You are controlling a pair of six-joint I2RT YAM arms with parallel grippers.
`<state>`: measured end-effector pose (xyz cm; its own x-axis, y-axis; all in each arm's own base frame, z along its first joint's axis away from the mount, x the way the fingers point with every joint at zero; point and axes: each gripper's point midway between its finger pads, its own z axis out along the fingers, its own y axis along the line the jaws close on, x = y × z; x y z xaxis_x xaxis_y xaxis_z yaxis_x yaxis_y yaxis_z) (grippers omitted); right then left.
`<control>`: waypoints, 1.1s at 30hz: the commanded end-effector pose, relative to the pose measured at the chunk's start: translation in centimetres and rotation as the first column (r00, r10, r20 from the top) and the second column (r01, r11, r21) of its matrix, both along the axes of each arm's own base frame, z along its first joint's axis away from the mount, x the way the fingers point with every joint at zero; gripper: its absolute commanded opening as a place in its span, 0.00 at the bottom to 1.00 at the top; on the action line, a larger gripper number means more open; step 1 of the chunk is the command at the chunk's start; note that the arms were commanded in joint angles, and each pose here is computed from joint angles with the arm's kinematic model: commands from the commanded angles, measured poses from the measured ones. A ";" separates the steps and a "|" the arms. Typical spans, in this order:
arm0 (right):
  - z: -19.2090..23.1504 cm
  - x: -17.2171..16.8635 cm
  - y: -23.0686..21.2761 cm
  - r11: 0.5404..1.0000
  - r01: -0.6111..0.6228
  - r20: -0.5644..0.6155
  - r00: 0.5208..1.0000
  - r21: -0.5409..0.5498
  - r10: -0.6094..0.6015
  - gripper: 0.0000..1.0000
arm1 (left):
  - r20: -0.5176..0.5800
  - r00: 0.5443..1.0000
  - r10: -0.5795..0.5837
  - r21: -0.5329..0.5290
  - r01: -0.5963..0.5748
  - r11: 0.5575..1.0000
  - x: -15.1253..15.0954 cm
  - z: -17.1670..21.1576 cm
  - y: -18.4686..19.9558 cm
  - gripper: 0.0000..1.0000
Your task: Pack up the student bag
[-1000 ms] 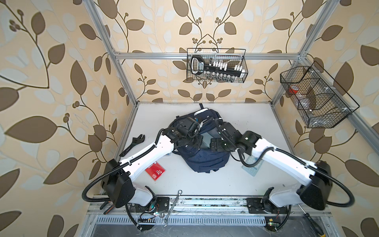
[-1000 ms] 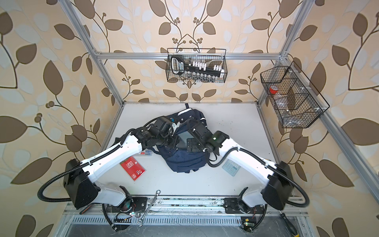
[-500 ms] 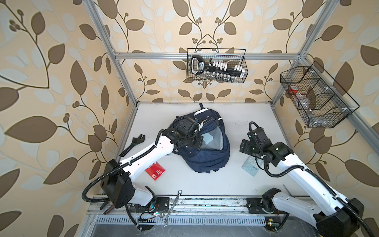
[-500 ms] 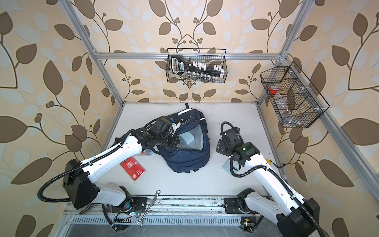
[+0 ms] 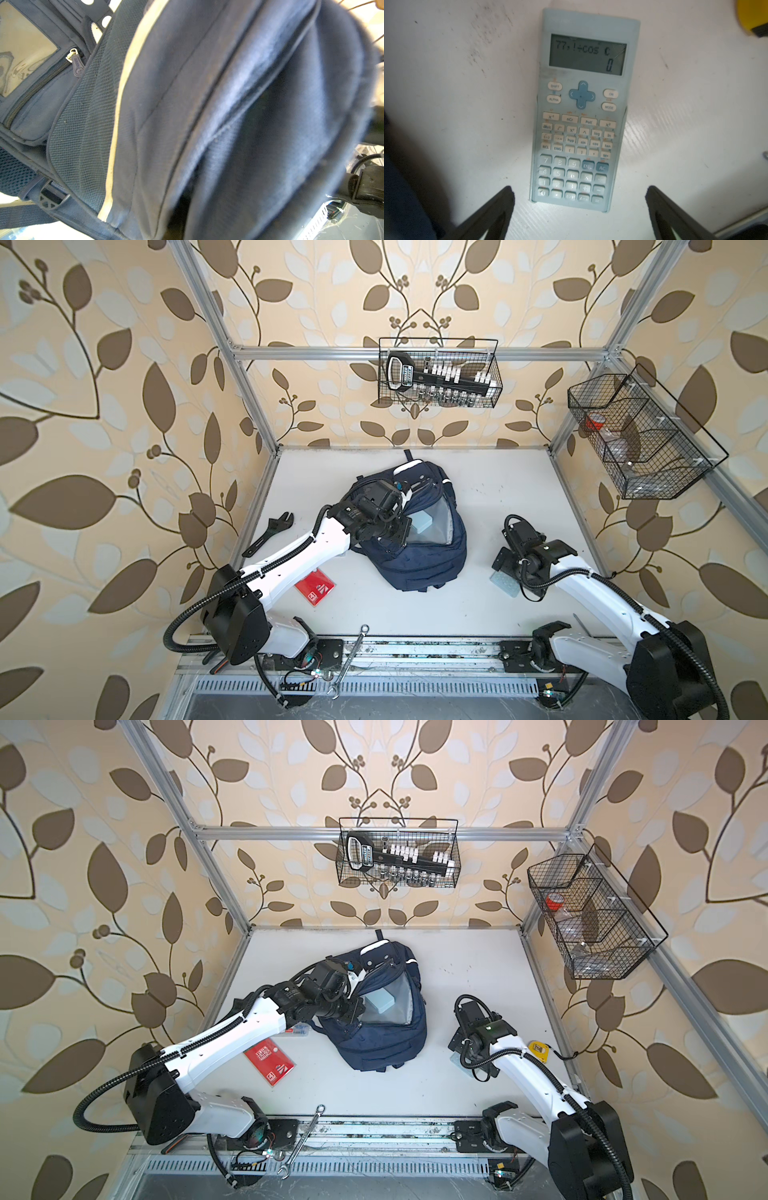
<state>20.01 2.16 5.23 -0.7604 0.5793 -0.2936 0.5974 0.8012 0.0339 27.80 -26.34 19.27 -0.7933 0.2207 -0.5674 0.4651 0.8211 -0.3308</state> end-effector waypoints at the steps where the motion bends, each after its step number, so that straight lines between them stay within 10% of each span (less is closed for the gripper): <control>1: -1.2 0.1 1.1 0.998 0.009 0.003 1.000 0.069 -0.009 1.00 | 0.181 0.981 -0.072 -0.198 0.108 0.974 -0.1 7.0 -2.5 0.00; 20: -4.8 -0.8 1.1 0.999 -0.028 -0.147 0.989 -0.018 0.025 0.94 | 0.174 0.982 -0.076 -0.221 0.114 0.968 -0.3 7.2 -2.7 0.00; 33: -3.9 0.1 4.5 0.990 -0.143 -0.088 0.986 0.014 0.143 0.58 | 0.167 0.984 -0.060 -0.211 0.095 0.973 -0.1 6.5 -2.3 0.00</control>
<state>20.92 5.91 1.52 -0.8384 0.4809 -0.2567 0.4975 0.8675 0.0001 27.29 -26.50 19.05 -0.7918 0.2205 -0.5695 0.4770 0.8056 -0.3513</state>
